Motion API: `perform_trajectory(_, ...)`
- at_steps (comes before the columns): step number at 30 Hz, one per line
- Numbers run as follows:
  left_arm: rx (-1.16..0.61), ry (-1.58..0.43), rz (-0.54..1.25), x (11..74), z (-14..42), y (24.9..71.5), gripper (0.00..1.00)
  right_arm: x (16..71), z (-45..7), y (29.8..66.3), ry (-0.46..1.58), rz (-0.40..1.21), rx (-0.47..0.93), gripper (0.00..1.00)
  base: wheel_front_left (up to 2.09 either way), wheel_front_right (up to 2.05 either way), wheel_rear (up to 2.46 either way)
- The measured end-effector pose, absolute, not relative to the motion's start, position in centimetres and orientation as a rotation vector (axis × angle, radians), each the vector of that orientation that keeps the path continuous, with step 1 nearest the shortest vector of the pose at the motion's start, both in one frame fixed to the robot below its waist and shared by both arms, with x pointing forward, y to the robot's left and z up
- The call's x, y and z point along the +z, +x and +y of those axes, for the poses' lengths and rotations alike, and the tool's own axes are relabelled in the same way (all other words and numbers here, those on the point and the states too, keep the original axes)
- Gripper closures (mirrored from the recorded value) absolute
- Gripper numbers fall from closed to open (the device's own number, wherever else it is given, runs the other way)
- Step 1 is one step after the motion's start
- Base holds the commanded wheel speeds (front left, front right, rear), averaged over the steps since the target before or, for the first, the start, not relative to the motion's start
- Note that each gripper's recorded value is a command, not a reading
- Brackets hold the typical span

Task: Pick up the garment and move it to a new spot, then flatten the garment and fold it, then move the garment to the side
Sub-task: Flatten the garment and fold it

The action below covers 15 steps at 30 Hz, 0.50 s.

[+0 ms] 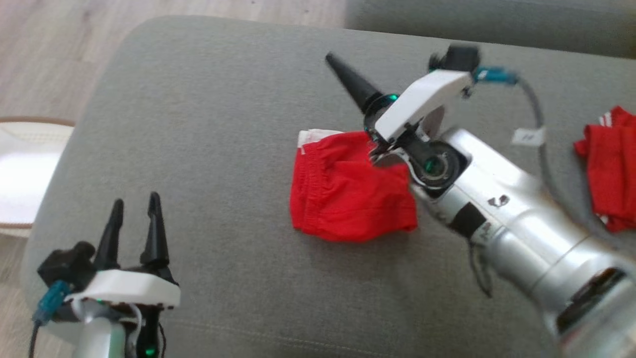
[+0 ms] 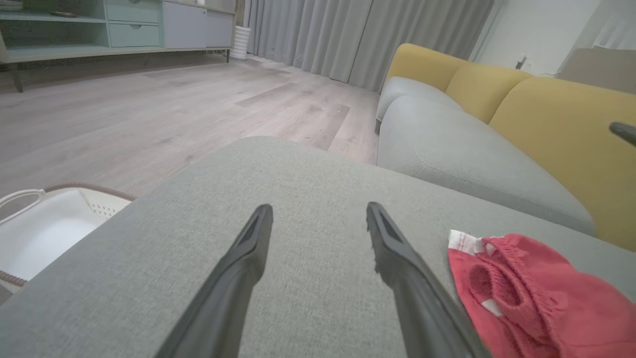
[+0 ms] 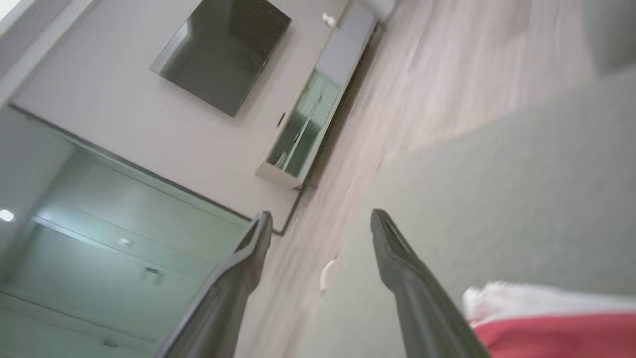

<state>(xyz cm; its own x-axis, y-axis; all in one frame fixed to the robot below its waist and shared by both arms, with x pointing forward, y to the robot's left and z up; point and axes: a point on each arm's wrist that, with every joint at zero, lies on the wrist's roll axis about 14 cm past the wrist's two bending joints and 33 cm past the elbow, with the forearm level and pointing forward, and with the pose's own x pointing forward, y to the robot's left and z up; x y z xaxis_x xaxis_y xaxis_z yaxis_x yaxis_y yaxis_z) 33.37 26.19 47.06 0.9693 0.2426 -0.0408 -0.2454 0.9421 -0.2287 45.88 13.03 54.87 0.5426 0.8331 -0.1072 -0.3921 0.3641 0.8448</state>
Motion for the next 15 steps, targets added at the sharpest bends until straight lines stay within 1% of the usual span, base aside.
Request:
perform_trajectory(2,0.233,-0.227,-0.001,47.5,25.9,34.0,0.0,55.6,11.1,47.2,0.736,0.449,0.845,0.0,0.0,0.0,0.0)
perform_trajectory(5,0.206,-0.211,-0.032,48.6,25.5,35.3,0.0,55.5,6.9,49.3,0.59,0.291,0.783,0.0,0.0,0.0,0.0)
perform_trajectory(10,0.14,-0.187,-0.089,50.4,24.0,37.5,0.0,55.2,1.1,51.3,0.38,0.152,0.703,0.0,0.0,0.0,0.0)
perform_trajectory(15,0.111,-0.173,-0.114,51.2,23.3,38.7,0.0,58.8,-5.4,53.2,0.315,-0.047,0.559,0.0,0.0,0.0,0.0)
